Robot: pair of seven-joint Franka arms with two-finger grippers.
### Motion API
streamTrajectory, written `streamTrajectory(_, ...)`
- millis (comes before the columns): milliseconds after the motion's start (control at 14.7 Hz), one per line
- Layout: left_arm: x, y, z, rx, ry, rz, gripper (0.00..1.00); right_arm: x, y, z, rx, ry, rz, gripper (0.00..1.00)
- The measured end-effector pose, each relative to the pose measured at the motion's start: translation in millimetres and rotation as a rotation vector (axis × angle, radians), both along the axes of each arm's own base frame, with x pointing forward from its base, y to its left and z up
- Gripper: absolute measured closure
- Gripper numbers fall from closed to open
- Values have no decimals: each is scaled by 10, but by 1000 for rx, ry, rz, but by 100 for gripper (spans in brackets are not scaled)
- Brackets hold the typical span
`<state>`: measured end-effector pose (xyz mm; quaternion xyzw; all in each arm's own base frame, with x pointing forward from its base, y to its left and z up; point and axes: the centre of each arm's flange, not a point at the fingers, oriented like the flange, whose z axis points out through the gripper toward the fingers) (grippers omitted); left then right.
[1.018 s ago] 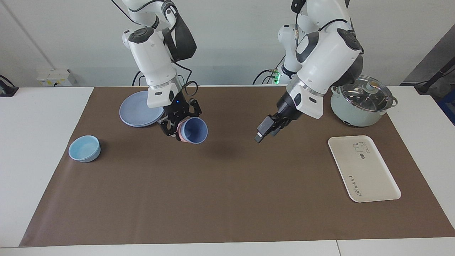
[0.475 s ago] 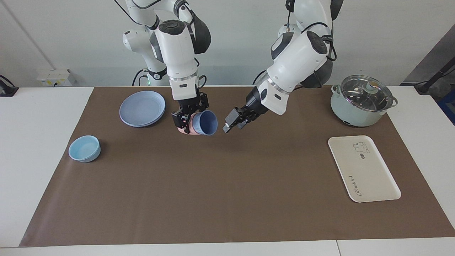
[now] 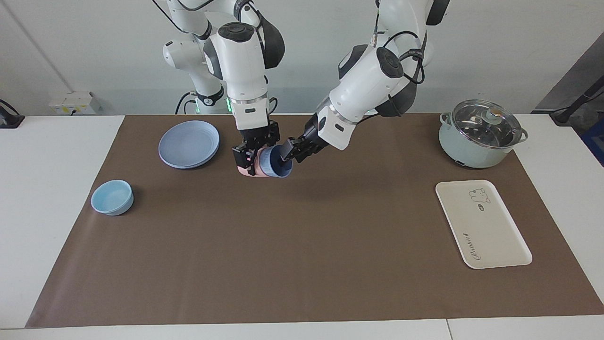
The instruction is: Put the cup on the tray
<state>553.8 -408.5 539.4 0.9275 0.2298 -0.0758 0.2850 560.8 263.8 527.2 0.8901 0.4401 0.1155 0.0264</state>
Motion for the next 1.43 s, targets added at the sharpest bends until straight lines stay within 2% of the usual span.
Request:
streamTrajectory(68,-42,-22,-11,0,2,-3,40,3,1,0,0,0,0,16)
streamTrajectory(136,-62,-33,-11,-6,4,-1,47,4,2,-2,0,0,0,16)
streamTrajectory(407,-10,10,37,-33,-15,32,91,10,-14,-4,-6,2,-2,16)
streamTrajectory(747,7,36,64,-37,-22,39,92,23,-14,0,-5,0,-3,16)
streamTrajectory(882,82,144,151,-41,-33,56,93,33,-18,-11,-8,0,-3,16)
streamTrajectory(1018,248,409,305,-44,-27,80,93,47,-11,-41,-10,3,-3,16)
streamTrajectory(1222,669,1176,452,-4,-38,168,93,61,-26,-39,-5,3,-27,16)
streamTrajectory(1425,999,1945,358,137,-111,221,93,194,-245,19,18,-34,-83,16)
